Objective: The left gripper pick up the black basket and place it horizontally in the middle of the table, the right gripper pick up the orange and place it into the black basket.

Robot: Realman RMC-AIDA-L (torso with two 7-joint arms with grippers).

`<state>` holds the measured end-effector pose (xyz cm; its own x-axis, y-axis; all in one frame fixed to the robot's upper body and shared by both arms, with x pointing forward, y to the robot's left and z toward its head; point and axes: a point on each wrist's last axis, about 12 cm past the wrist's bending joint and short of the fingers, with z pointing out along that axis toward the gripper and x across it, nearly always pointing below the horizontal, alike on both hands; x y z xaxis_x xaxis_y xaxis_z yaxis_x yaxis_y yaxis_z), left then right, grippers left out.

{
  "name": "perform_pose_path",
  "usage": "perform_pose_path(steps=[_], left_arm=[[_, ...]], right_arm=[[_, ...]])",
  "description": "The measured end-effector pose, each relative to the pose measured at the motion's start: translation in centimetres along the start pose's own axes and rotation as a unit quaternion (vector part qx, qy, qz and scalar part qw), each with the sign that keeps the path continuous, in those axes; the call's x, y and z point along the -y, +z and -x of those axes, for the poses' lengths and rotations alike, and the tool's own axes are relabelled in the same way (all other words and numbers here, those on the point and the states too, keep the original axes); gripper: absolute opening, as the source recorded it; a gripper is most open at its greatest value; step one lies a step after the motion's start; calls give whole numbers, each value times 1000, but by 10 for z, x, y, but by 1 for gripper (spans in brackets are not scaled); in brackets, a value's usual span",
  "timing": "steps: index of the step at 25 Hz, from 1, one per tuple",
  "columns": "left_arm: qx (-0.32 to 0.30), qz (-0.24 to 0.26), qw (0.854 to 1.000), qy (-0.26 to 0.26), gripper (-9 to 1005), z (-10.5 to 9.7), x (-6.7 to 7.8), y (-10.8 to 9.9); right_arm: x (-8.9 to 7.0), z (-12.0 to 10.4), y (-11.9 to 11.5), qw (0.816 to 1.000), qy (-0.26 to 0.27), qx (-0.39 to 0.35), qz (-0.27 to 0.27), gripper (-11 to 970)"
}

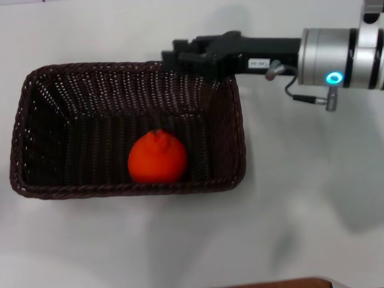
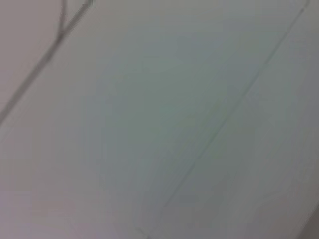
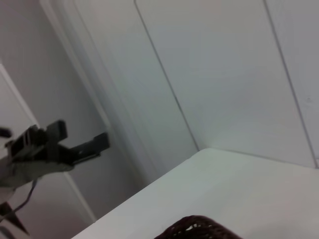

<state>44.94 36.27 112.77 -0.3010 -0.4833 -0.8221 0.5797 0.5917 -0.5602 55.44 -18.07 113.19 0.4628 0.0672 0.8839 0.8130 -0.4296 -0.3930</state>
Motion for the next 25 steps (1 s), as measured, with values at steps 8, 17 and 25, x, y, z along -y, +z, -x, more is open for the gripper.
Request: perform_pose_path(steps=[8, 17, 25], left_arm=[[104, 115, 981, 116, 891, -51, -27, -40], [171, 265, 936, 155, 889, -93, -34, -65], [191, 281, 929, 144, 887, -93, -37, -66]], right_arm=[[-36, 28, -47, 986, -7, -143, 81, 676], [-39, 108, -90, 888, -91, -342, 293, 873], [-37, 116, -95, 871, -86, -356, 328, 930]])
